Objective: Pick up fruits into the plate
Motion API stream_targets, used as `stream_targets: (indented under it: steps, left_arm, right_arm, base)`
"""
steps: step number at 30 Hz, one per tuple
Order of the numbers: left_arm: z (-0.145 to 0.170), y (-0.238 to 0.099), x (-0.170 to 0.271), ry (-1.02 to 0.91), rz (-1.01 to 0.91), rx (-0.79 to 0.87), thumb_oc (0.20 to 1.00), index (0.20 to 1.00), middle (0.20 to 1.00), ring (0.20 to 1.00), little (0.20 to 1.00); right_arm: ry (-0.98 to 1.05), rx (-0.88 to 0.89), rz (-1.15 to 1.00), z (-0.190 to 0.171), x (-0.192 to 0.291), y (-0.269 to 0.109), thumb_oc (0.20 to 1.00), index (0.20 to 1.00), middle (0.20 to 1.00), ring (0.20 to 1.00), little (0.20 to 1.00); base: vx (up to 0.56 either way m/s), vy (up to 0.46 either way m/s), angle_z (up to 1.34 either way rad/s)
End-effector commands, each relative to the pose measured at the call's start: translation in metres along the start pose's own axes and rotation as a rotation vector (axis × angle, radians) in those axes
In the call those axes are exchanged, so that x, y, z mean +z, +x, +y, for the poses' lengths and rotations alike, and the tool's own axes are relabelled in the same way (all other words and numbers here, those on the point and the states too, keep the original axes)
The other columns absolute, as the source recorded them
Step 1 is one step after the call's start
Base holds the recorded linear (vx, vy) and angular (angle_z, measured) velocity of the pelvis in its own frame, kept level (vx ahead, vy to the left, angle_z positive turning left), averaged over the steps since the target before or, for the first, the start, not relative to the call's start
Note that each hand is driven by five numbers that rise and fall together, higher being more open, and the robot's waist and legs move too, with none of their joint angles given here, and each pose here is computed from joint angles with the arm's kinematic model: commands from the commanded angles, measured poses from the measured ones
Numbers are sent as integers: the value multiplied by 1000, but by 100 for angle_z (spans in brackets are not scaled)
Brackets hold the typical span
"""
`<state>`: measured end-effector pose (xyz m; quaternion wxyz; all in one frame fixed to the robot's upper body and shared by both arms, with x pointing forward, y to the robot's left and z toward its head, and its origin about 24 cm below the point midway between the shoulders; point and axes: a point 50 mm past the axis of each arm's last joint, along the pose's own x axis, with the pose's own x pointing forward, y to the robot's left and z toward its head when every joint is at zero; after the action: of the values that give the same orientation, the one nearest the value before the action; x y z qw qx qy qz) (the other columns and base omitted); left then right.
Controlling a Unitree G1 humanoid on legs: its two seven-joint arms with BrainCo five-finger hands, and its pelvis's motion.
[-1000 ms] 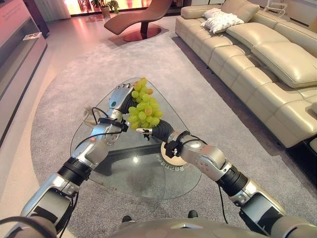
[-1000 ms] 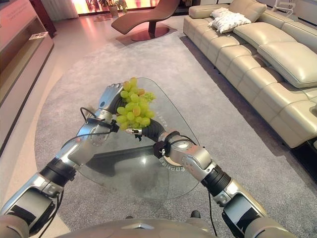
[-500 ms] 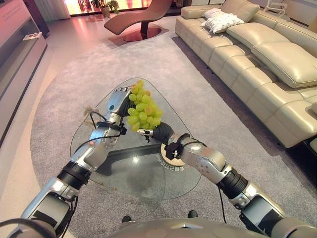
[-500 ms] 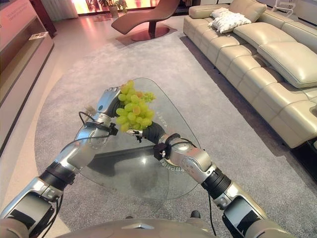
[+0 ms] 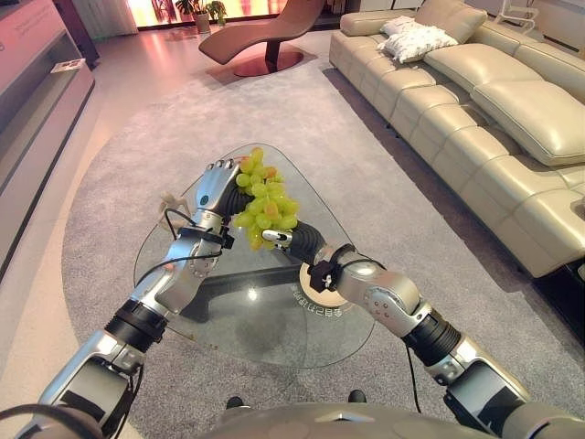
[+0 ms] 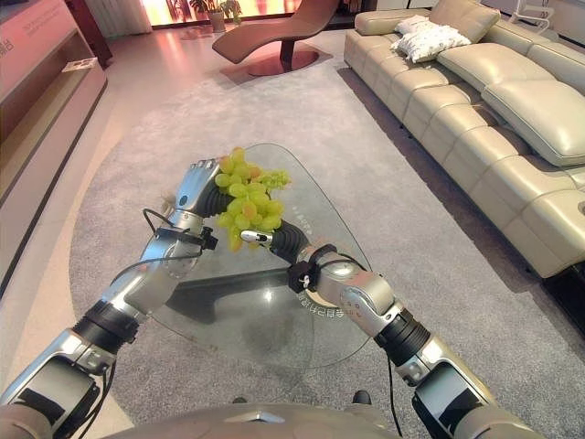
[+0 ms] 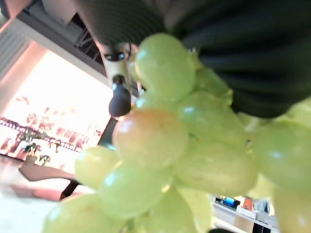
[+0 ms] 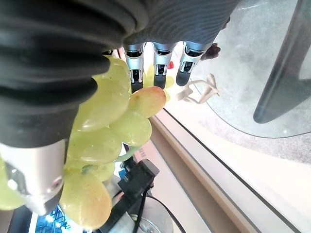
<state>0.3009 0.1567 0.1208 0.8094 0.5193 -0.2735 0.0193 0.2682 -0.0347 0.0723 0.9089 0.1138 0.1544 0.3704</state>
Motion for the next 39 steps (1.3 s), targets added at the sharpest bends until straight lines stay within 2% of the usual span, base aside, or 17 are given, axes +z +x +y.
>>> stream_targets:
  steps: [1,7,15,25,39]
  left_arm:
    - [47,26,6,41,-123,226,200,200,200,200,200]
    - [59,27,8,94,-207,242,200,200,200,200,200]
    - [55,25,8,145,-236,196,200,200,200,200,200]
    - [26,17,17,87,-241,103,200,200,200,200,200]
    - [1,13,21,63,-226,-8,200,200,200,200,200]
  right_arm:
    - [-22,111,-155,20,44,5,1000,1000,1000,1000,1000]
    - [-45,79,-132,12,40,2,1000,1000,1000,1000,1000]
    - [14,14,-169,3,42,-1,1000,1000,1000,1000,1000]
    - [83,-6,-336,15,61,4,1000,1000,1000,1000,1000]
    - [128,78,-332,36,67,10,1000,1000,1000,1000,1000]
  base:
    - [0,0,0]
    - [0,0,0]
    - [0,0,0]
    - [0,0,0]
    - [0,0,0]
